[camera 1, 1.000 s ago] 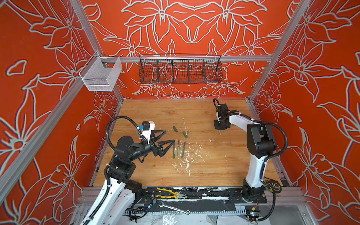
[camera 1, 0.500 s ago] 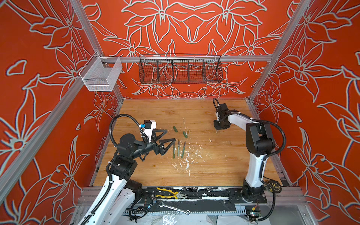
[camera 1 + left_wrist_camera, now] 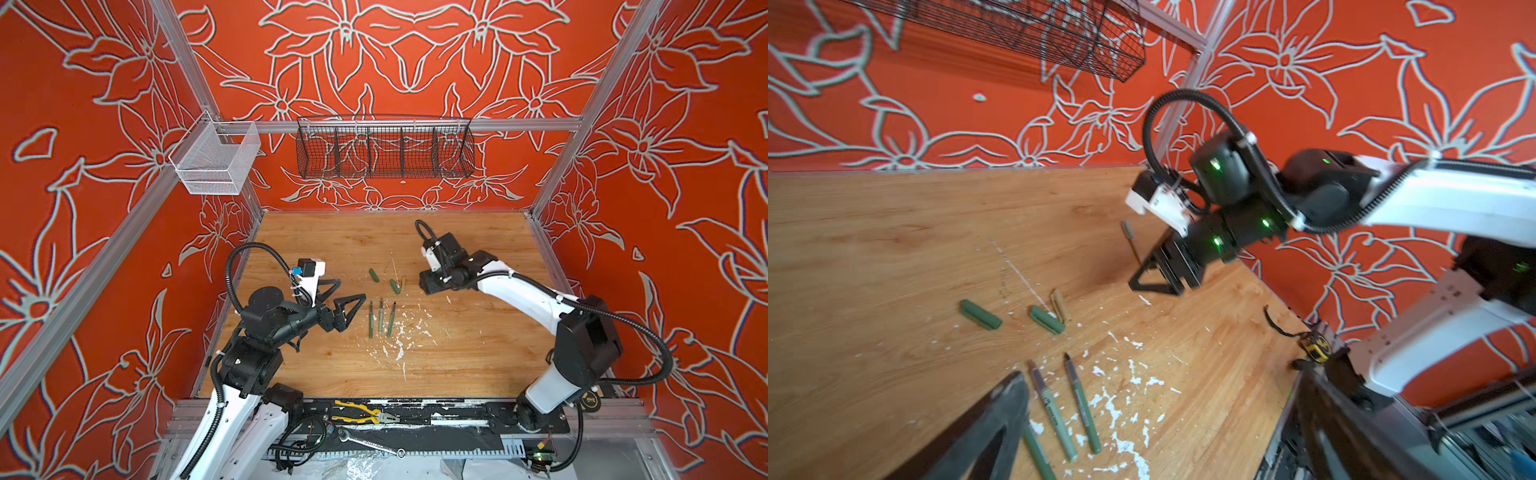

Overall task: Insert pens into pen caps
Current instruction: Place a pen at the top-right of the table, then pick up a pen at the center of the table.

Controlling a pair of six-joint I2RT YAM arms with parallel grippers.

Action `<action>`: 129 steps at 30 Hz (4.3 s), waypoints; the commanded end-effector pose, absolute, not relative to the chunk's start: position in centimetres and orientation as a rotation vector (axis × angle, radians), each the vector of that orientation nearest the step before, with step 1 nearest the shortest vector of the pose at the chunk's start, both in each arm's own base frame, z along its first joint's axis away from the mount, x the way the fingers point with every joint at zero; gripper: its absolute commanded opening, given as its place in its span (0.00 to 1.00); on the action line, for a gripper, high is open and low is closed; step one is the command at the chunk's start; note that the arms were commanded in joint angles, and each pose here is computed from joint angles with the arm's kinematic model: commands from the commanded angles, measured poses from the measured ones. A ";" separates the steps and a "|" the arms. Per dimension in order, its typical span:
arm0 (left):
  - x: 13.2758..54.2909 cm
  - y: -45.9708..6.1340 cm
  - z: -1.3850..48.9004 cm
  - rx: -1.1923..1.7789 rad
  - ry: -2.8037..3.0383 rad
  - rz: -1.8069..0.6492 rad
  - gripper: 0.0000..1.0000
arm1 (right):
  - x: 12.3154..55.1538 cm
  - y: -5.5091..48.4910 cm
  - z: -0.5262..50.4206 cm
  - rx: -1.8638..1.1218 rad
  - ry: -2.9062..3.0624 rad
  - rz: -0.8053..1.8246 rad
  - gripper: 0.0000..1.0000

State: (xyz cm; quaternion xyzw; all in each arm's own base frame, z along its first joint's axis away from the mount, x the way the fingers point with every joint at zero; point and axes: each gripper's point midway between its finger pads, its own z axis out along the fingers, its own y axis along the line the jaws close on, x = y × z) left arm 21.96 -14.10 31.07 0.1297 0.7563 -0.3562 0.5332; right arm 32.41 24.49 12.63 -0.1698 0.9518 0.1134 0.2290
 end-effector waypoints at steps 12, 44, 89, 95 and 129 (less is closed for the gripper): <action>22.4 -10.4 30.4 0.138 1.806 -0.645 0.98 | 26.5 32.6 6.5 -0.399 2.731 0.300 0.59; 22.3 -10.8 30.6 0.165 1.792 -0.665 0.98 | 25.9 32.4 3.2 -0.483 2.785 0.155 0.29; 22.5 -18.4 25.9 0.221 1.917 -1.187 0.94 | 21.2 34.8 17.3 -0.758 2.176 1.009 0.10; 22.5 -20.9 24.7 0.264 1.955 -1.268 0.91 | 19.3 35.3 19.8 -0.811 2.049 1.172 0.10; 22.1 -23.1 27.3 0.387 1.837 -1.403 0.00 | 18.6 37.9 24.5 -0.830 1.832 1.377 0.29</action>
